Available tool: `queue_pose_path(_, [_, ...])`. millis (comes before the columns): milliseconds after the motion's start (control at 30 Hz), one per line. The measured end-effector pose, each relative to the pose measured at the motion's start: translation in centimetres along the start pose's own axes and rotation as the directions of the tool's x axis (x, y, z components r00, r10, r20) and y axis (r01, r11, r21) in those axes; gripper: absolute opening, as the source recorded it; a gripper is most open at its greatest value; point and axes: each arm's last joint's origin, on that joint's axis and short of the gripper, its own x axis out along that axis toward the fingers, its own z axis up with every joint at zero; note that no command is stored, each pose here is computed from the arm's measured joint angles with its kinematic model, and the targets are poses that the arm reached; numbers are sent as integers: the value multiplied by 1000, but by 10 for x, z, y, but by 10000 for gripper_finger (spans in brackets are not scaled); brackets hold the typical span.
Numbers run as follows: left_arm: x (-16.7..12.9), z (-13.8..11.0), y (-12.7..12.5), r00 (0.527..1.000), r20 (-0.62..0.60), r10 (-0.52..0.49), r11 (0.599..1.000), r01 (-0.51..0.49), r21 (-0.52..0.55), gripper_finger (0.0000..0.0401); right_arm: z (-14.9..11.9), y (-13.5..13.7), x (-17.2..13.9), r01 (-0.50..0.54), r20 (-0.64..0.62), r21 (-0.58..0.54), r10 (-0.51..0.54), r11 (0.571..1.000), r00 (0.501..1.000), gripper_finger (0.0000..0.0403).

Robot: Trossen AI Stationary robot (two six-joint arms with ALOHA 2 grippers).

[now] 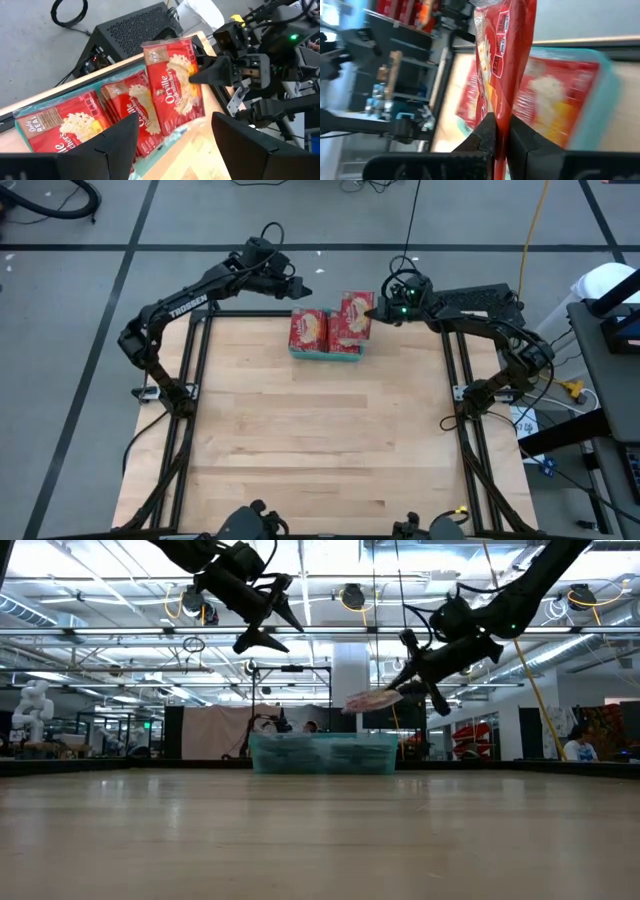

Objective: Sort popcorn bags into baskets
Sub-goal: Put the red popcorn bag into the blue bin

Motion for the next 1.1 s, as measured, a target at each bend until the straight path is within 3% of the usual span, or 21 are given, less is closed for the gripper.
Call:
queue_pose_path(233, [3,-4,-6,1000,-8,-4,1000,4,24,253,-3,15,32,-97,-46,6,97,995,994,10])
queue_pose_path(400, [4,-5,-8,1000,-14,-6,1000,7,23,253,-5,-8,47,-16,-103,79,24,997,994,10])
queue_pose_path(667, [8,-11,-16,999,-32,-21,999,22,39,253,1,-26,51,7,-98,104,3,995,995,10])
queue_pose_path(1100, [8,-11,-16,999,-31,-21,999,23,45,253,-2,-31,50,36,-134,119,-20,992,991,36])
